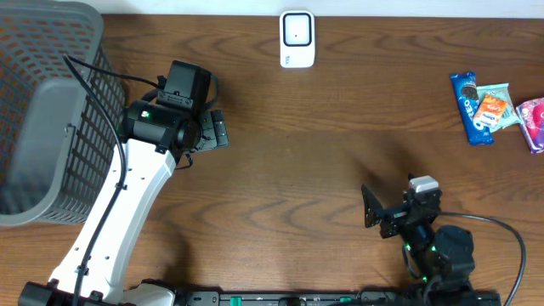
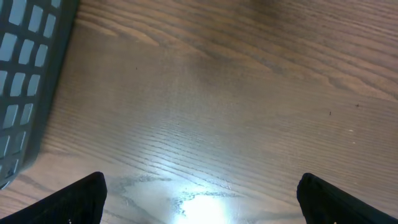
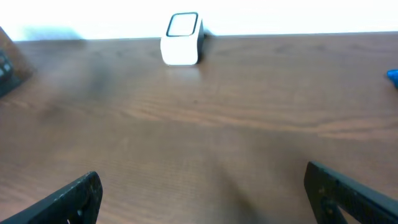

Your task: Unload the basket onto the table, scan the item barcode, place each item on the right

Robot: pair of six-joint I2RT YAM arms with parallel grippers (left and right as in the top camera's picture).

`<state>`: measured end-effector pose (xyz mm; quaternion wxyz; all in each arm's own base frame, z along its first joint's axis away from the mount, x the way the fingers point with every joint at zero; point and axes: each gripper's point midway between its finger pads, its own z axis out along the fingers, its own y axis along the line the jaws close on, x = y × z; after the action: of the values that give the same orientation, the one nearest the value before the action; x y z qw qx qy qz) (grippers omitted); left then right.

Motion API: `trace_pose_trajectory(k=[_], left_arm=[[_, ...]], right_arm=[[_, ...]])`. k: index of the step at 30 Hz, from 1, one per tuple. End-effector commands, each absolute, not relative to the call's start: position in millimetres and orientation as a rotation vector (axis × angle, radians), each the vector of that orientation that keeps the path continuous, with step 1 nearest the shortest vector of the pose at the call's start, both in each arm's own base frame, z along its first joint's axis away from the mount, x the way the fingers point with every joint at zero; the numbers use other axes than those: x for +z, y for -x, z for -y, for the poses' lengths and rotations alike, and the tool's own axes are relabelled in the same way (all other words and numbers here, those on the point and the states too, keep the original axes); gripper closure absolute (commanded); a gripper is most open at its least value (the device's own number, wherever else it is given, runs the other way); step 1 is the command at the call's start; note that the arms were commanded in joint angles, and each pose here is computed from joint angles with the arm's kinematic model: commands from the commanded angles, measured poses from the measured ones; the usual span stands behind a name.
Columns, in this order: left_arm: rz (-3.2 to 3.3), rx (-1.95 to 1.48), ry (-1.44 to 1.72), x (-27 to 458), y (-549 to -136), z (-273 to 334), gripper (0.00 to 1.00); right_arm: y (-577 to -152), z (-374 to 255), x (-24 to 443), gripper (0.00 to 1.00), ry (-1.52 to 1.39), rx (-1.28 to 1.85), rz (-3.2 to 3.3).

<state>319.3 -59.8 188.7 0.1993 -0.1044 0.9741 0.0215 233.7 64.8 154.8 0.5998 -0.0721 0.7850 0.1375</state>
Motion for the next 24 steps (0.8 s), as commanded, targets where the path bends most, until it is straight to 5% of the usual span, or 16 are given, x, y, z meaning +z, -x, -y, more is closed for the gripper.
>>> trace_pose_trajectory(k=[1, 24], left_arm=[[-2.718, 0.07, 0.305, 191, -320, 57, 0.02], [-2.718, 0.071, 0.305, 190, -320, 57, 0.02]], right_arm=[[-235, -58, 148, 0.01, 0.148, 0.282, -1.781], [-246, -14, 160, 0.01, 0.071, 0.043, -1.629]])
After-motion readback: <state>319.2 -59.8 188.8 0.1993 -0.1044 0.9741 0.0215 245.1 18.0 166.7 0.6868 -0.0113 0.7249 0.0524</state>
